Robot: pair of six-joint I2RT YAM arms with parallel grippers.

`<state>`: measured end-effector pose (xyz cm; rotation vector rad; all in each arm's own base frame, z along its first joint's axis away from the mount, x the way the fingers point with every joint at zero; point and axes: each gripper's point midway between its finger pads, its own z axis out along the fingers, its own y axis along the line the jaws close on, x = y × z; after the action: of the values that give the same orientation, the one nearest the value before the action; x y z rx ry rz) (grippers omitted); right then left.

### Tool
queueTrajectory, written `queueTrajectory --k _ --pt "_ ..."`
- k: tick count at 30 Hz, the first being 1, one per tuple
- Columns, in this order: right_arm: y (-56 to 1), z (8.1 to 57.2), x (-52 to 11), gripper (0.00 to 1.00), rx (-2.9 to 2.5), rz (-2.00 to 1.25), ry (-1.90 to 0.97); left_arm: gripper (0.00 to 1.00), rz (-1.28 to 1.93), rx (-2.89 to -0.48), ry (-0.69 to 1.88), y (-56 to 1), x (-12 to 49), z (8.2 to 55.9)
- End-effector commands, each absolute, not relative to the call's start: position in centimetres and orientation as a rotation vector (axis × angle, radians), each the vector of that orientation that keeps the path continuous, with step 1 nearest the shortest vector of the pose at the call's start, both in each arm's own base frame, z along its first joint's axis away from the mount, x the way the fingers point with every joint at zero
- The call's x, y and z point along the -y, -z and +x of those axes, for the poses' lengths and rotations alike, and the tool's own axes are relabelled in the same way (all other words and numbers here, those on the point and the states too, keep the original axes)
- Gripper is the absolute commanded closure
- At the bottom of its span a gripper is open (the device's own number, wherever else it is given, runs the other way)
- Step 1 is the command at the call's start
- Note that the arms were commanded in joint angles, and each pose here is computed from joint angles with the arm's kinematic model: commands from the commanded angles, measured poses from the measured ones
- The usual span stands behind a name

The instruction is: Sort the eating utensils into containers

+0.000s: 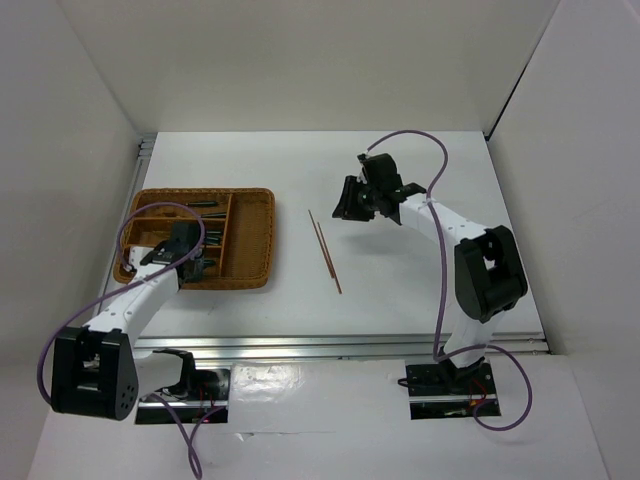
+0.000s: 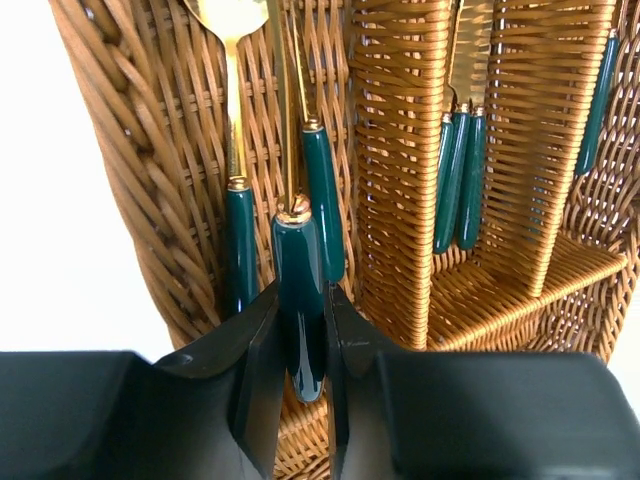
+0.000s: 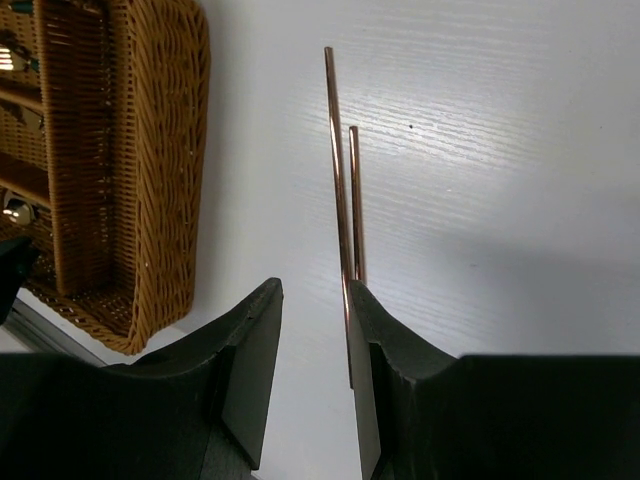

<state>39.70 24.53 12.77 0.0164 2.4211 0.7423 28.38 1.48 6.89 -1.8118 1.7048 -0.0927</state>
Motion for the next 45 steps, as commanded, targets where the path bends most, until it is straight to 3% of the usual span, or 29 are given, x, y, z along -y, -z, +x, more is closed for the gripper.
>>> queueTrajectory --k 1,13,23,27,31,38,45 --pt "-13.0 40.1 -24.9 0.60 -2.416 -0.022 -0.709 0.67 -1.796 -1.692 0.148 -7.7 -1.5 29.7" --pt "-12.9 40.3 -25.4 0.60 -2.413 -0.046 -0.697 0.53 -1.779 -1.838 0.128 -6.9 -0.9 30.8" --pt "-10.7 39.3 -27.7 0.61 -2.473 -0.175 -0.624 0.47 -1.611 -1.795 0.227 -12.7 -1.2 31.7" --pt "-8.7 38.6 -28.3 0.64 -2.514 -0.206 -0.575 0.45 -1.399 -1.791 0.371 -16.5 0.0 33.3" --pt "-6.7 38.3 -28.2 0.66 -2.561 -0.209 -0.532 0.43 -0.956 -1.851 0.526 -20.3 3.2 35.9" --pt "-5.2 38.1 -28.4 0.68 -2.579 -0.216 -0.513 0.42 -0.668 -2.034 0.587 -20.1 9.0 38.9" --pt "-4.3 38.7 -28.7 0.70 -2.588 -0.215 -0.472 0.42 -0.448 -2.033 0.571 -22.4 13.0 40.4"
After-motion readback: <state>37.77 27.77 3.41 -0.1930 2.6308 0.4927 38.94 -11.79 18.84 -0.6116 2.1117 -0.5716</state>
